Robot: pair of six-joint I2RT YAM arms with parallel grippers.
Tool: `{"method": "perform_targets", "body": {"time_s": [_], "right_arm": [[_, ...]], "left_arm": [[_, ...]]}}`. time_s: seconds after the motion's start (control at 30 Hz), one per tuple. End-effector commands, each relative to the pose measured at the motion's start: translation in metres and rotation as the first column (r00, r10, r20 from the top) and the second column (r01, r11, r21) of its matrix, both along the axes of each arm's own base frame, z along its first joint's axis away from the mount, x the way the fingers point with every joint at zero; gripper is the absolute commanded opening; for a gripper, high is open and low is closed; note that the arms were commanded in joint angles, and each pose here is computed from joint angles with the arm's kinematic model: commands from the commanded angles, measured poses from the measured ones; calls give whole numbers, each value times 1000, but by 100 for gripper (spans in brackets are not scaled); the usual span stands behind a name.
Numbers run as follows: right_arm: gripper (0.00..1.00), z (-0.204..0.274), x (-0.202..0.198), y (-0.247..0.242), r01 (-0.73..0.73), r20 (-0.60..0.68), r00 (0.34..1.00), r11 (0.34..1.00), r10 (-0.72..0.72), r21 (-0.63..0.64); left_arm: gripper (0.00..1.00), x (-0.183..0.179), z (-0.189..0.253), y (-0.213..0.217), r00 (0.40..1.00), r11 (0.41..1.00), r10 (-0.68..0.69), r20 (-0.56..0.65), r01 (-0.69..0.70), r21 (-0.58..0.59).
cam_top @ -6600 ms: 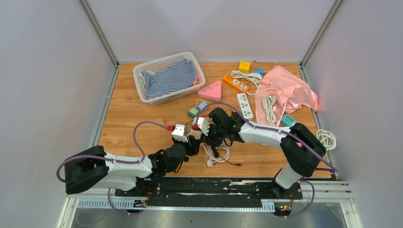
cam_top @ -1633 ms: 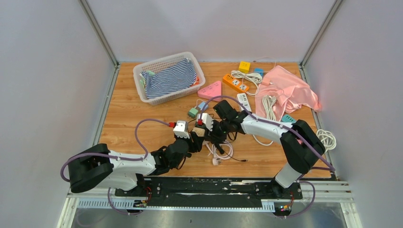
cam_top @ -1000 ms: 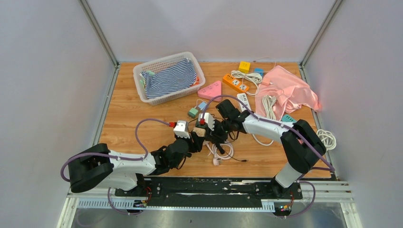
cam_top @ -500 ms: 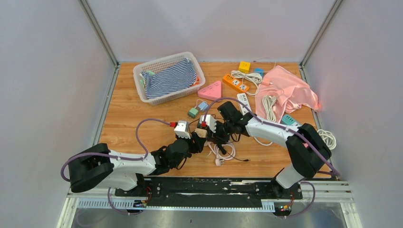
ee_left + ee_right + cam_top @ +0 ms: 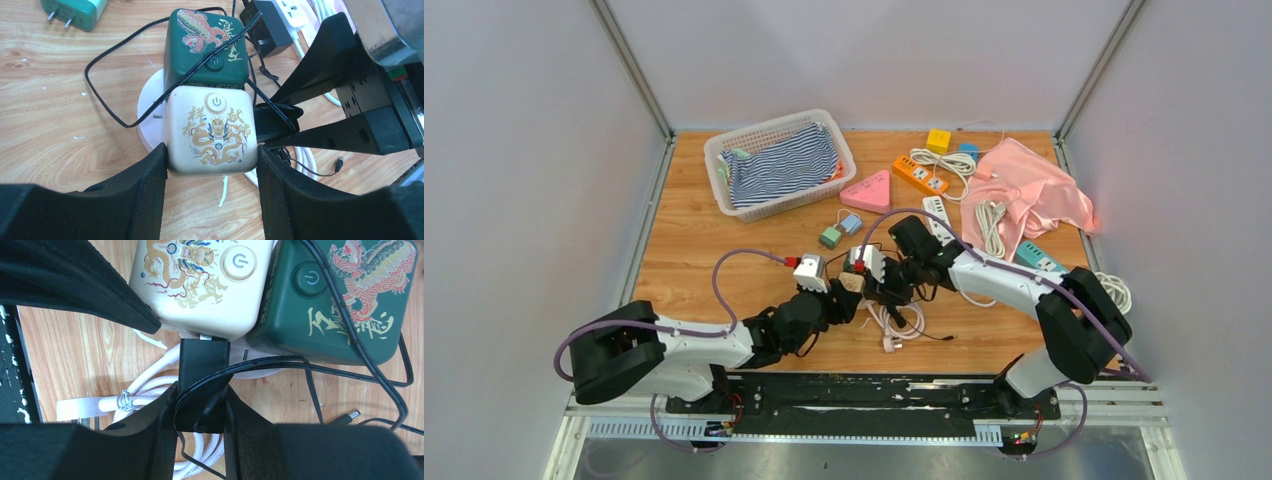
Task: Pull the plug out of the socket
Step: Remove the plug from the socket.
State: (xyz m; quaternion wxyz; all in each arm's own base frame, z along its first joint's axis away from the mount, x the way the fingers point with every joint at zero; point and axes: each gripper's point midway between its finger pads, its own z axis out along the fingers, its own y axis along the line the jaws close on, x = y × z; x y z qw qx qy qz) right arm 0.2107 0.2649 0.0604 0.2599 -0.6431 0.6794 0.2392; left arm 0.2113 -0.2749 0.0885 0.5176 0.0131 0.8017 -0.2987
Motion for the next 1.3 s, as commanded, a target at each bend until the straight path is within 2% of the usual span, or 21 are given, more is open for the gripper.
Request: {"method": "perform_targets", "body": {"time_s": [0.0, 0.2, 0.33, 0.57, 0.67, 0.73, 0.8, 0.9, 1.0, 1.1, 1.2, 1.27], "right_arm": [[0, -19, -48, -40, -76, -158, 986, 990, 57, -116], [0, -19, -52, -52, -73, -145, 988, 985, 50, -156], [0, -10, -50, -46, -60, -130, 991, 990, 43, -126], [0, -4, -100, -31, -292, -213, 937, 956, 277, -41], [0, -9, -108, -30, -330, -208, 928, 942, 310, -69], [0, -13, -94, -31, -278, -170, 952, 953, 256, -122], [0, -12, -66, -35, -142, -108, 986, 975, 124, -172], [0, -8, -39, -48, 33, -111, 993, 987, -50, -155], [0, -15, -35, -62, 77, -101, 990, 980, -97, -181], [0, -15, -52, -57, 10, -174, 984, 990, -35, -143], [0, -9, -91, -43, -172, -258, 955, 983, 149, -70], [0, -5, -106, -33, -257, -236, 942, 965, 237, -56]], "left_arm": [[0, 15, -22, 27, 993, 986, 120, -10, -118, 118], [0, 15, -23, 25, 994, 986, 111, -14, -109, 124], [0, 16, -23, 22, 994, 986, 104, -16, -101, 130], [0, 17, -24, 20, 994, 985, 103, -20, -99, 143], [0, 17, -24, 20, 994, 985, 103, -21, -99, 144], [0, 17, -24, 20, 994, 985, 103, -21, -99, 143], [0, 17, -25, 21, 994, 984, 106, -22, -102, 145], [0, 17, -25, 20, 994, 984, 105, -22, -101, 148], [0, 17, -25, 20, 994, 984, 105, -22, -101, 149], [0, 18, -25, 20, 994, 984, 105, -22, -100, 150], [0, 17, -25, 20, 994, 984, 103, -22, -99, 149], [0, 18, -24, 19, 994, 984, 103, -22, -99, 148]]}}
